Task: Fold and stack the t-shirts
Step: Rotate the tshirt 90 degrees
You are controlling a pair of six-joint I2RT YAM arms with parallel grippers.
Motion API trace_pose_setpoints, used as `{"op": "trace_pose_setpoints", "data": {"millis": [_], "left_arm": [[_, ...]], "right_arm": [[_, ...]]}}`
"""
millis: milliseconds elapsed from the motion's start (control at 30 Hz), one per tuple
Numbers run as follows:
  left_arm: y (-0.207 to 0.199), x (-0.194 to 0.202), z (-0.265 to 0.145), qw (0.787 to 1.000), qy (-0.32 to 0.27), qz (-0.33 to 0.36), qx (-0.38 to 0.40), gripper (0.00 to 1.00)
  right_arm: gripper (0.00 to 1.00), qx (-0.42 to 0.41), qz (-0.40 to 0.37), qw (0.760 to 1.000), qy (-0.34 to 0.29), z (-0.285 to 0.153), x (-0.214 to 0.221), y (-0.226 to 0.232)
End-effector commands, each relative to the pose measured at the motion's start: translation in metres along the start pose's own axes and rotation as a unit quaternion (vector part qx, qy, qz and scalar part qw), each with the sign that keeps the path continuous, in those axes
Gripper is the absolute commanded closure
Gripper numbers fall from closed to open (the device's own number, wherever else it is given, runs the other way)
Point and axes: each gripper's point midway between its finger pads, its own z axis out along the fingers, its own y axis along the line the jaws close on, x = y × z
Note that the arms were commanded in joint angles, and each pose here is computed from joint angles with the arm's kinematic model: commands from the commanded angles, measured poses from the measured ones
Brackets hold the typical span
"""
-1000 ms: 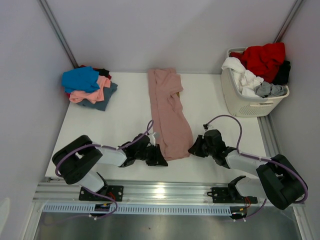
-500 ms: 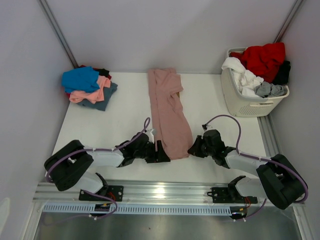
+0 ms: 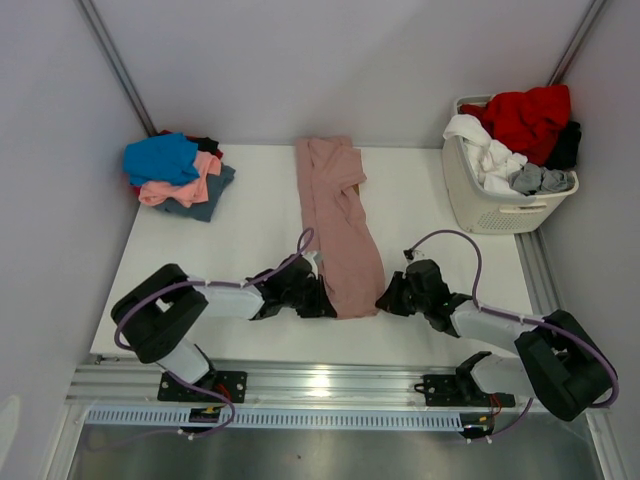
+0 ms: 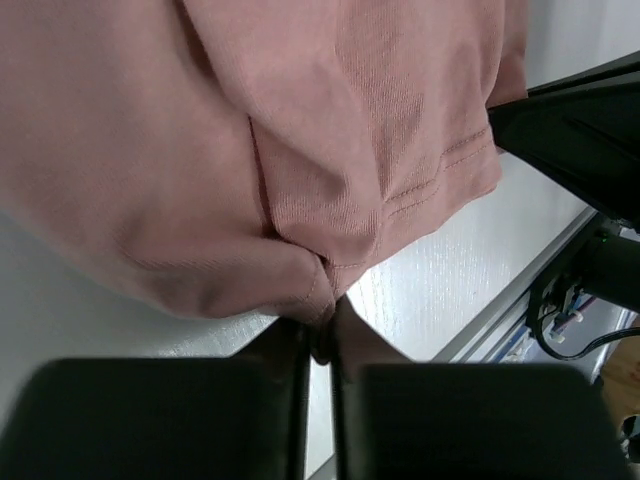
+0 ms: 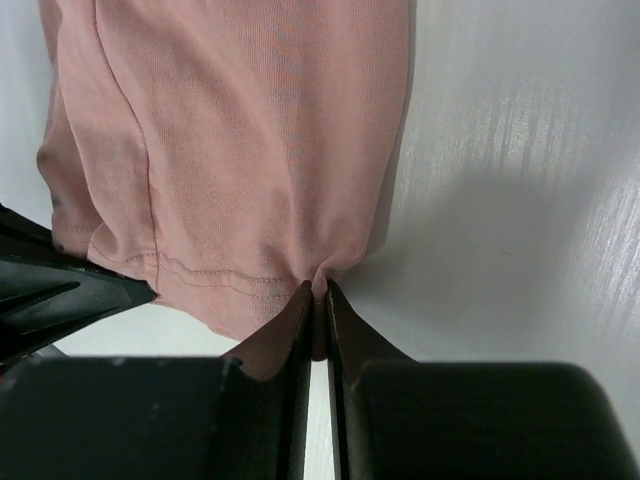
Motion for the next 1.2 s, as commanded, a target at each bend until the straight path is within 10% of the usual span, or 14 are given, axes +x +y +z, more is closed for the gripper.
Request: {"op": "trace_pose_setpoints", "data": {"millis": [0,1167], "left_arm": [[0.058,0.028,-0.002,0.992,0.041,0.005,-0.115,0.99],[0.013,-0.005,-0.092,0.992,-0.015,0.029,-0.126,0.99]], "right_arm": [[0.89,-0.001,-0.009,1.000,-0.016,-0.003,-0.010,0.007],[0.89,-0.026,-0.011,0.999,-0.032,-0.027,-0.052,0.056]]}}
